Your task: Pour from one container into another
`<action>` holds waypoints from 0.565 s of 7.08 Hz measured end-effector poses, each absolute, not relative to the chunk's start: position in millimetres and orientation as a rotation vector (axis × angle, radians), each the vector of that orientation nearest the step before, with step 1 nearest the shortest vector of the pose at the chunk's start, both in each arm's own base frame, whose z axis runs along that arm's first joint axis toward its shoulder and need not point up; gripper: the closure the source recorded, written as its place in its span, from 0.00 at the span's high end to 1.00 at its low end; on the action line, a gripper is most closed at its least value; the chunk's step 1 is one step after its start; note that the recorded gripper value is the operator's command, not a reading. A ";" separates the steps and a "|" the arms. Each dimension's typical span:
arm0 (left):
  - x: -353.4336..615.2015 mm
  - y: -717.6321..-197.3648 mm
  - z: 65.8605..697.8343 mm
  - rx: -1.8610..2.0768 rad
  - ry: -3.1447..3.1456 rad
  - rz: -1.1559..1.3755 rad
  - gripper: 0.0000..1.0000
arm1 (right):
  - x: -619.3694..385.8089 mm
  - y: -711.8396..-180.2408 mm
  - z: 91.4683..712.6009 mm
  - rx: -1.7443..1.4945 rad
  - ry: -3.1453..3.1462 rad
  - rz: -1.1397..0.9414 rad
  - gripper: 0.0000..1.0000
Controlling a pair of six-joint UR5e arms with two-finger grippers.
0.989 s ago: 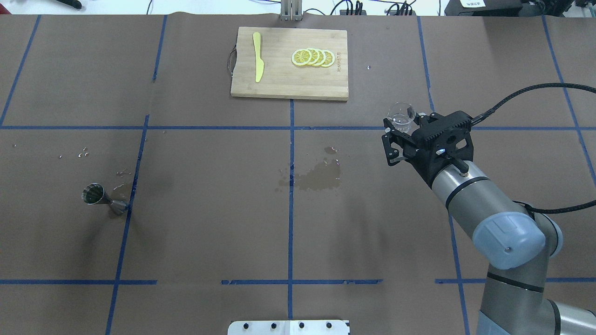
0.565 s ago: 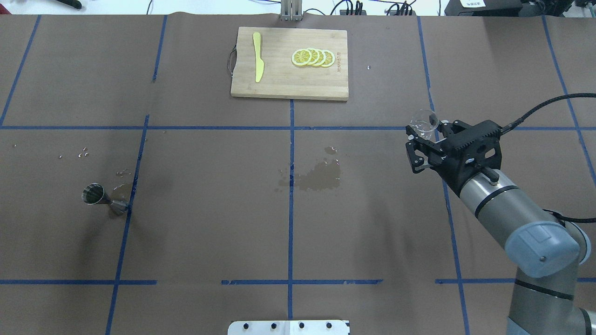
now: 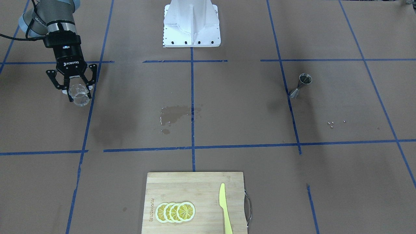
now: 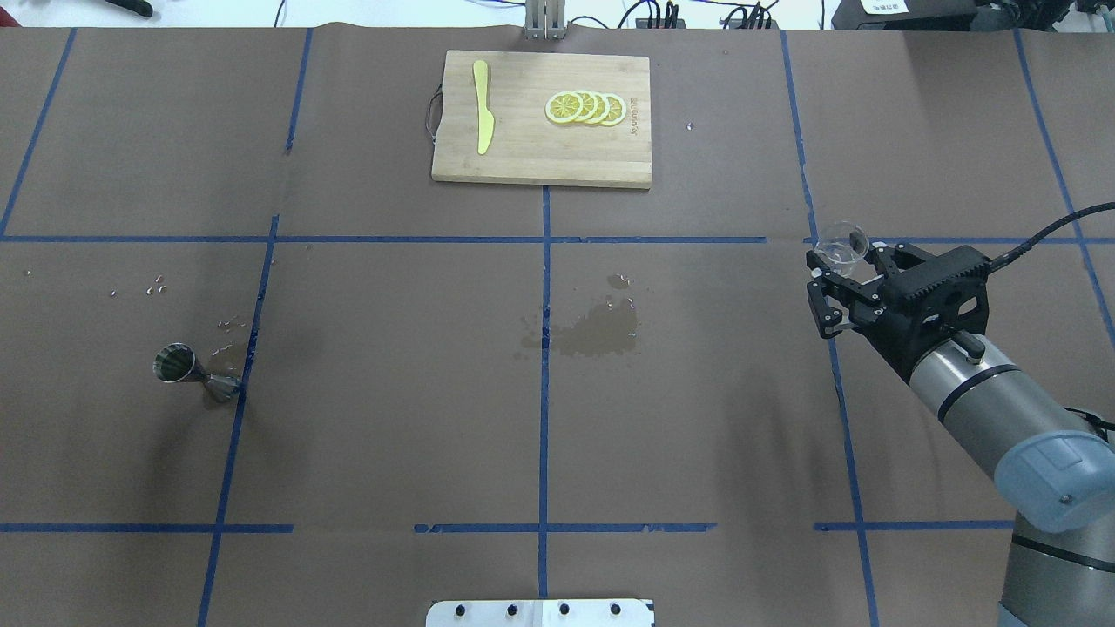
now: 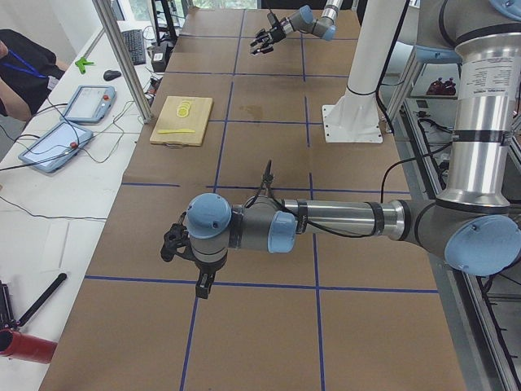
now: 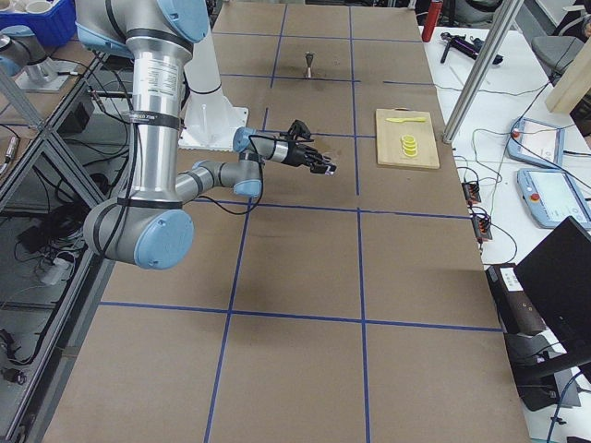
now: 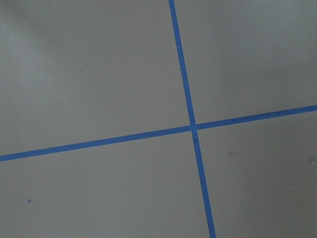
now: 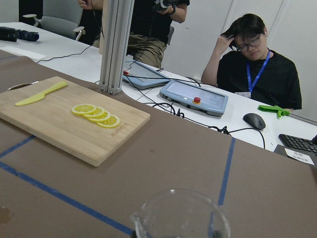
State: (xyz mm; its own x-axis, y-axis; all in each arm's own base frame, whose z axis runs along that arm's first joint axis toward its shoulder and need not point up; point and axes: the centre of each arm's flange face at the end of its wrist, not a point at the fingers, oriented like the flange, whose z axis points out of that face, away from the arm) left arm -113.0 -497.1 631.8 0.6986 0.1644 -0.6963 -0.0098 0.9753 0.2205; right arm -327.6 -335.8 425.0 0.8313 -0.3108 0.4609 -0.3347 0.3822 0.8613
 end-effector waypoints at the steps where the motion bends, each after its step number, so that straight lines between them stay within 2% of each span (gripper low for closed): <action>1: -113.0 -497.5 629.7 0.211 0.793 0.100 1.00 | -332.8 -327.8 435.4 1.204 -0.608 0.019 0.00; 4: -113.0 -497.8 627.1 0.216 0.792 0.102 1.00 | -357.7 -302.9 457.4 1.150 -0.687 0.111 0.00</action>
